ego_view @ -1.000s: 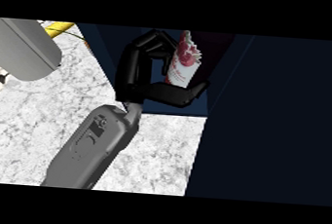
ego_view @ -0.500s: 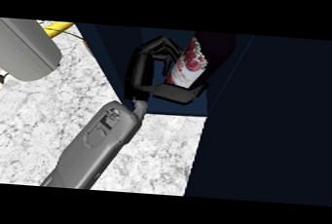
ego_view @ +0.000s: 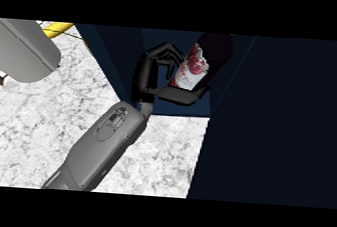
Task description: Pick up the wine, place it into the cabinet and close the cabinet
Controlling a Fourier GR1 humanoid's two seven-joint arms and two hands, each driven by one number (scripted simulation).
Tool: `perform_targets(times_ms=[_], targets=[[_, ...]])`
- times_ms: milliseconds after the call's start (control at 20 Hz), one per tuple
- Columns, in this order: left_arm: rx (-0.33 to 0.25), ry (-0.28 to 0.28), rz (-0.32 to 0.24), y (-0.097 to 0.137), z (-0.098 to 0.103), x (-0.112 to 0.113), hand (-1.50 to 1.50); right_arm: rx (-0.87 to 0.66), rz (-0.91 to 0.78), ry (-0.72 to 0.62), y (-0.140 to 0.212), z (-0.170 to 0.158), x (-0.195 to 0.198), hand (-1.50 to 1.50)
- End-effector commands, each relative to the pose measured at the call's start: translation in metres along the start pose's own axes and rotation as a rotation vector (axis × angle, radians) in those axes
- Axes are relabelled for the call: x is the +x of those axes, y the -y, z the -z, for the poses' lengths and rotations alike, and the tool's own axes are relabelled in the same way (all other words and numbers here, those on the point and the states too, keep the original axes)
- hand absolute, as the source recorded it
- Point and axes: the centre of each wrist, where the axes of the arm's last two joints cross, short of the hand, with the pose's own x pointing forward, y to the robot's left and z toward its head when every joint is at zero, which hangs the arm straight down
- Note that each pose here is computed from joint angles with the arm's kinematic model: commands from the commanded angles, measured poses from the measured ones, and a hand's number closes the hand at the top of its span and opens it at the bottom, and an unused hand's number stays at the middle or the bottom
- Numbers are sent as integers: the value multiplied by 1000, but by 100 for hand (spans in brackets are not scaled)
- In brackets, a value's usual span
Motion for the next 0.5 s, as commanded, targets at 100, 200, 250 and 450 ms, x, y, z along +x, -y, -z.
perform_targets(times_ms=[100, 200, 250, 450], targets=[[6, -57, 19, -1, -6, -25, 150, 64, 33, 6, -2, -19, 13, -150], [4, -41, 27, -2, -17, -35, 150, 55, 55, 29, 10, -16, 4, -150], [3, -70, 36, -11, -9, -47, 150, 59, 46, 20, 1, -11, 9, -150], [-18, -80, 106, -3, -16, -54, 150, 63, 43, 19, -4, -7, 8, -150]])
